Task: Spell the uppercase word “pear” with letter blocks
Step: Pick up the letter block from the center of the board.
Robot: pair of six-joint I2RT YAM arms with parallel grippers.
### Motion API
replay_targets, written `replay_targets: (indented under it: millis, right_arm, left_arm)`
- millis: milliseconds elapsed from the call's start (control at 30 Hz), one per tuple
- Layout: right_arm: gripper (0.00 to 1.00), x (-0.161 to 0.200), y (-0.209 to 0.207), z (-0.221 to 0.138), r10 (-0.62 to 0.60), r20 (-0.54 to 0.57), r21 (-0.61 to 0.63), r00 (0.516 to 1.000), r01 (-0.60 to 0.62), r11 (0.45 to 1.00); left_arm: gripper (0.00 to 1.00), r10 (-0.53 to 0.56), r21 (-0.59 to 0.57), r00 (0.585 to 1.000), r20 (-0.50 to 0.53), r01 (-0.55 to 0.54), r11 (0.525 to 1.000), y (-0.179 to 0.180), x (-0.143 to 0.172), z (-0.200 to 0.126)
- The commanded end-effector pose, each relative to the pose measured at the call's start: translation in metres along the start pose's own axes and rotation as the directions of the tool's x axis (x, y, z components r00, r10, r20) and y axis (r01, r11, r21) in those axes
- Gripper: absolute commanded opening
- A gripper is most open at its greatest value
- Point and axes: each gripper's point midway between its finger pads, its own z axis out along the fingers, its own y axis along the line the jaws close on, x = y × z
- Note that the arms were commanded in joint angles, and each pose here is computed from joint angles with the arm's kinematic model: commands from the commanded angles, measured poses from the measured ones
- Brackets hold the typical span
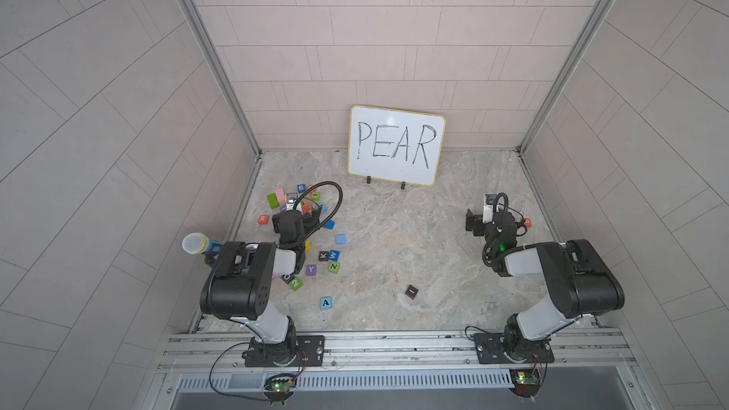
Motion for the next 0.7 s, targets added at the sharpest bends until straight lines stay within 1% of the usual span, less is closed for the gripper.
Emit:
replay_targets:
  millis: [0, 667]
  right_arm:
    - [1.0, -0.0055, 0.001, 0.0005, 0.007, 0.015, -0.004, 1.0, -0.007, 1.0]
    - [1.0, -0.0055, 0.0005, 0.0, 0.007, 0.017, -0.003, 1.0, -0.007, 1.0]
  left_arm:
    - [1.0, 0.003, 0.005, 1.0, 0.03, -0.003, 1.0, -0.0025, -0.0061, -0.0038]
    - [1.0, -0.004, 0.008, 1.0, 0.023, 0.004, 1.0, -0.0023, -0.0053, -0.0031]
